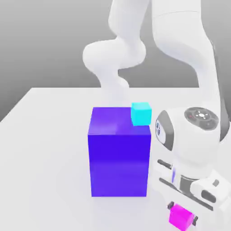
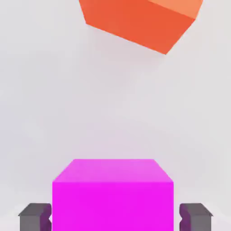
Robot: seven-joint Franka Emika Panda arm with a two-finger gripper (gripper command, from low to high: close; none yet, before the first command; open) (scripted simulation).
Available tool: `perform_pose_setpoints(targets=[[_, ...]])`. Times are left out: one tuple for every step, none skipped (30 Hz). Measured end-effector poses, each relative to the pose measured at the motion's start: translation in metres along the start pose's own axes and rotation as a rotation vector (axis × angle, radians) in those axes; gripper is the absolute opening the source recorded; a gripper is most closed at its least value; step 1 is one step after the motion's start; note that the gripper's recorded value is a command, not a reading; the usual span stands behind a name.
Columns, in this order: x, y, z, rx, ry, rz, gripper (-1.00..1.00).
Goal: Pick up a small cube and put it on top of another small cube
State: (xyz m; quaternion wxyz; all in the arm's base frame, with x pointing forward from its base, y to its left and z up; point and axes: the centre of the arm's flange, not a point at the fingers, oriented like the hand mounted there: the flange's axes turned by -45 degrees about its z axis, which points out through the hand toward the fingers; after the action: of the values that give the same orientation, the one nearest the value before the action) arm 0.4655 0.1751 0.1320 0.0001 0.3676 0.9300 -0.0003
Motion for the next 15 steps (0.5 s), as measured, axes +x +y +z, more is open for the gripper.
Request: perform_pose_setpoints(targets=[[0.0,0.0,0.0,0.0,0.0,0.0,-1.0],[0.0,0.0,0.005,0.001,0.001,0.0,-1.0],[0.0,0.0,0.0,0.0,0.0,-0.001,-1.0],[0.0,0.001,-0.01,0.0,-0.001,-0.002,-1.0],[0.0,0.001,-0.022,0.0,-0.002,-0.002,-1.0],[0.0,0.001,-0.034,0.0,-0.001,-0.002,-1.0],[0.0,0.0,-0.047,0.0,0.0,-0.001,-1.0],[0.005,-0.001,-0.055,0.002,0.008,-0.016,-1.0],[0.017,-0.003,-0.058,0.003,0.021,-0.051,-1.0],[0.029,-0.005,-0.061,0.004,0.035,-0.091,-1.0],[0.042,-0.008,-0.063,0.005,0.048,-0.134,-1.0],[0.055,-0.011,-0.066,0.005,0.059,-0.179,-1.0],[0.069,-0.014,-0.069,0.004,0.068,-0.226,-1.0],[0.082,-0.017,-0.072,0.003,0.076,-0.273,-1.0],[0.094,-0.021,-0.075,0.001,0.081,-0.321,-1.0]])
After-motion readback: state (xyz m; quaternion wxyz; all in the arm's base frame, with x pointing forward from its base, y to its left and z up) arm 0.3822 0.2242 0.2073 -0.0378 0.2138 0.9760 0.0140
